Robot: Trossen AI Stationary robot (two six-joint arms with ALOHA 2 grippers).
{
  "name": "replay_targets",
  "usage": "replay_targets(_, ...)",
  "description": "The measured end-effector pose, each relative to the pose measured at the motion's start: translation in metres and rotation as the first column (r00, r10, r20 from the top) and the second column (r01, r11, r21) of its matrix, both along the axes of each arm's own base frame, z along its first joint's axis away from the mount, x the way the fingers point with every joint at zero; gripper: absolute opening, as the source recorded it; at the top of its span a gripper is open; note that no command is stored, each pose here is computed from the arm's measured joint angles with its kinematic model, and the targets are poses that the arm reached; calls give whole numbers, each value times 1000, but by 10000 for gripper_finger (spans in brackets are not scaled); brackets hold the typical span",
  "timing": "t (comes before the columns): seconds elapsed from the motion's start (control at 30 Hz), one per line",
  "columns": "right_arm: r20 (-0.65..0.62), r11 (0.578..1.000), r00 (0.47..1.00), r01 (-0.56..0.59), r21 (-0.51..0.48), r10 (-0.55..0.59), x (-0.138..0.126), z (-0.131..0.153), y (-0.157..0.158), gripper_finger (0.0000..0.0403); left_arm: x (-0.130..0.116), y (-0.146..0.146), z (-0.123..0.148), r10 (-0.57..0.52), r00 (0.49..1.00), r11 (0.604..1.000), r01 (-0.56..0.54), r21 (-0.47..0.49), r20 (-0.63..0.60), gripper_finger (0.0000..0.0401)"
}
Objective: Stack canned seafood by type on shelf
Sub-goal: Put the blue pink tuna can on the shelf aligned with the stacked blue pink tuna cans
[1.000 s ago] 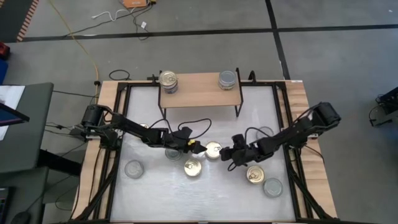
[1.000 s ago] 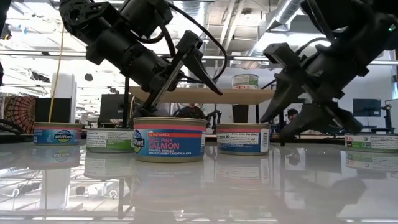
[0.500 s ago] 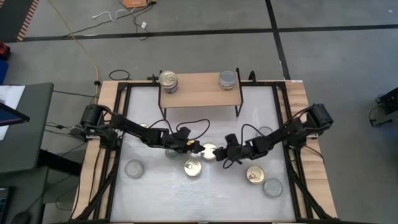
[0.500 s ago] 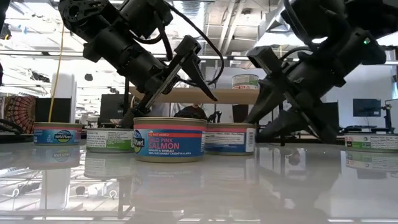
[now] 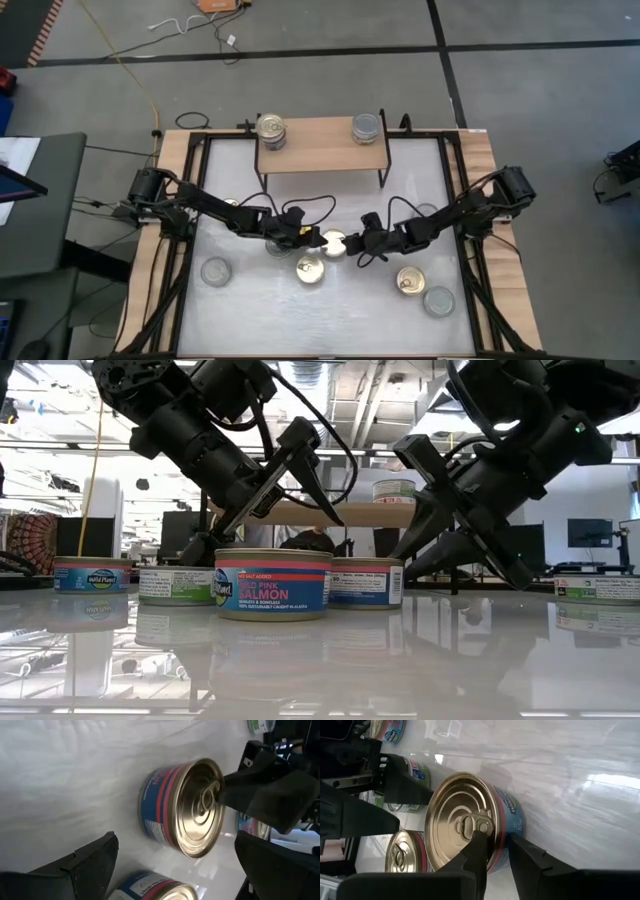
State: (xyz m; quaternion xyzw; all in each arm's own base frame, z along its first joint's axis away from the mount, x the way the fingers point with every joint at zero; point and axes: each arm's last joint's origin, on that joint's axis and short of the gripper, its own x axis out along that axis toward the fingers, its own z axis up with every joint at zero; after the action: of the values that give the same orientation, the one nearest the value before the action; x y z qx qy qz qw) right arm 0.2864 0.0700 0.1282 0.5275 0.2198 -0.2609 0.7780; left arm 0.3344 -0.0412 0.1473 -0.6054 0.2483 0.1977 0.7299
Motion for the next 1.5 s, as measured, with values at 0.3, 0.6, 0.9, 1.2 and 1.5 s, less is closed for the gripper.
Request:
replay_targets(0.3,2,1000,1000,3,1,-3,0,0,-1,102,20,-1,-6,-41,999,999,41,21,13,382)
replay_targets(0.6,-3,1000,1000,-17,14,17,0,0,2,102,26,-1,1,-65,996,996,68,59,-54,382)
replay_targets(0.9,-32,999,999,10,37,-8,-2,-1,1,73,26,-4,2,-45,998,998,47,36,-39,382)
replay_targets(1.2,-49,1000,999,12,29,-10,-4,-4,1,25,27,-8,3,-46,999,999,46,-14,-25,382)
replay_targets(1.5,-37,1000,999,-3,25,4,-3,-3,2,25,30,-15,8,-30,998,997,33,-75,48,382)
